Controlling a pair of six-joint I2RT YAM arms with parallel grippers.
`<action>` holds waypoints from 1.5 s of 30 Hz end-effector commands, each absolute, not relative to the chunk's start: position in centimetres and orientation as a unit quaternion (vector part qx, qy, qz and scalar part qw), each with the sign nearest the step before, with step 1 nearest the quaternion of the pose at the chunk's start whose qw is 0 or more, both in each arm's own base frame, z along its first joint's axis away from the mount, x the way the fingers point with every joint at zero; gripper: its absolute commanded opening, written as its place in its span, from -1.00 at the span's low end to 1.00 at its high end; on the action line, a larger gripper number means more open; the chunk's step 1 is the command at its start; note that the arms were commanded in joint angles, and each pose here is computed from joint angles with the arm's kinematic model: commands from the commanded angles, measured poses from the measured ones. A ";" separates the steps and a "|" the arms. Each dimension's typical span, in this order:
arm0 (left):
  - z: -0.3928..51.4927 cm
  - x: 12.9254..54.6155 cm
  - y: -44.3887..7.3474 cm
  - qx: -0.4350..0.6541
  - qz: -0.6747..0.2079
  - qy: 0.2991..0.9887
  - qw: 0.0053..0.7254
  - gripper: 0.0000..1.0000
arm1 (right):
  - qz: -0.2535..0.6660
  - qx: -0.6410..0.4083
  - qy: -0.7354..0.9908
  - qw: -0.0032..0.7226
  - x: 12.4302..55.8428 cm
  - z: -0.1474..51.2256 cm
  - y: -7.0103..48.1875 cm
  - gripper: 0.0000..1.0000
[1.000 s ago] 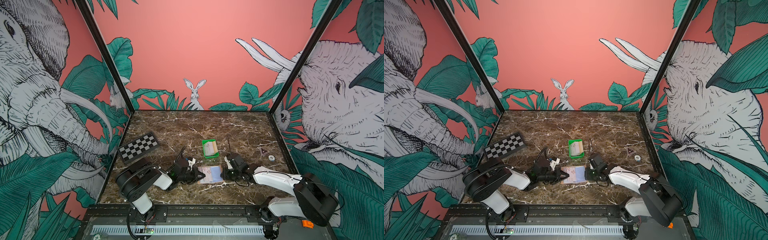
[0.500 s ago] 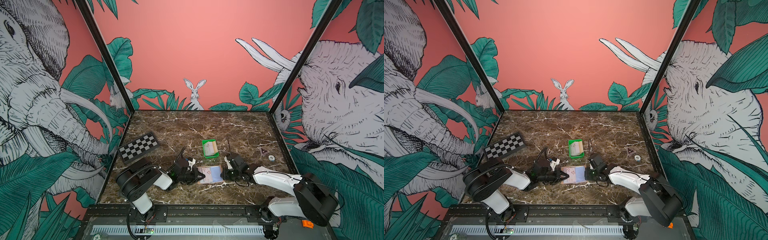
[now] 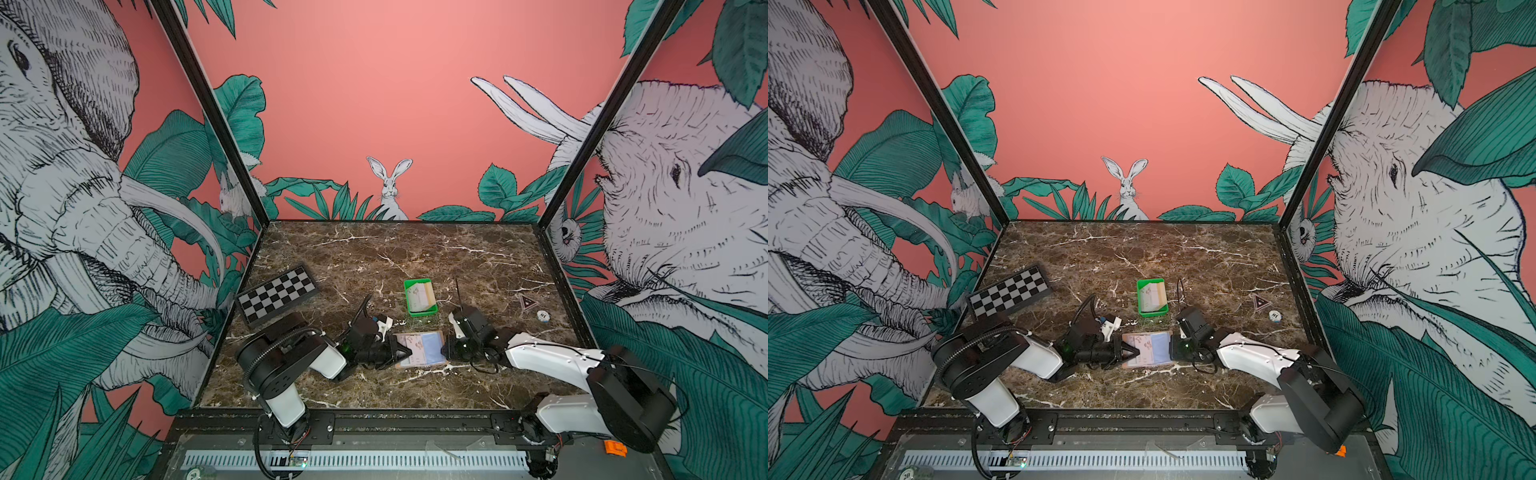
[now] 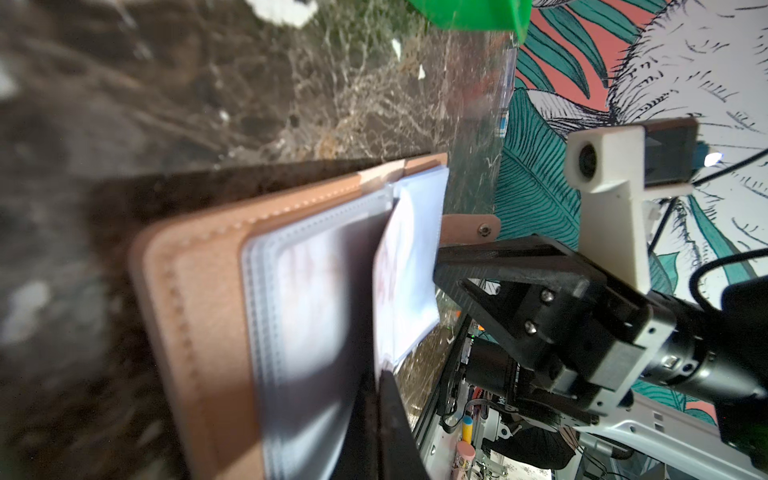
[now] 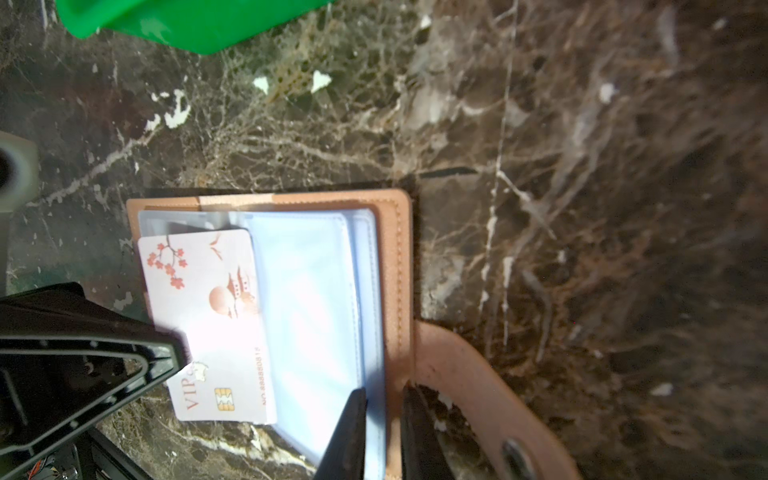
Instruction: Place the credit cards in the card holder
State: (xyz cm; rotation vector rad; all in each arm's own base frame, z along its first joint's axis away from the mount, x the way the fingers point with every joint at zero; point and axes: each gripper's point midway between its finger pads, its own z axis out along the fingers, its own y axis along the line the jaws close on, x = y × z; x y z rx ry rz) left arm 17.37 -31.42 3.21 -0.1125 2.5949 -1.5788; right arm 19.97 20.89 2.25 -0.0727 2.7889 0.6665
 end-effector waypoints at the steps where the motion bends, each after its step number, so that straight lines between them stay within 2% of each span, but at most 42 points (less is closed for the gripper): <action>1: 2.7 17.0 -31.7 -0.036 -0.514 0.856 0.039 -1.00 | 0.205 -0.024 0.970 0.129 19.4 1.6 20.0 -0.65; 14: 2.6 17.1 -31.7 -0.038 -0.514 0.856 0.041 -1.00 | 0.162 -0.009 0.975 0.151 19.5 2.4 17.8 -0.66; 23: 3.1 17.1 -31.6 -0.033 -0.509 0.859 0.045 -1.00 | 0.215 -0.037 0.967 0.136 18.8 2.6 19.7 -0.65; 45: 3.3 17.0 -31.5 -0.032 -0.500 0.864 0.047 -1.00 | 0.206 -0.041 0.971 0.114 18.4 1.4 19.8 -0.64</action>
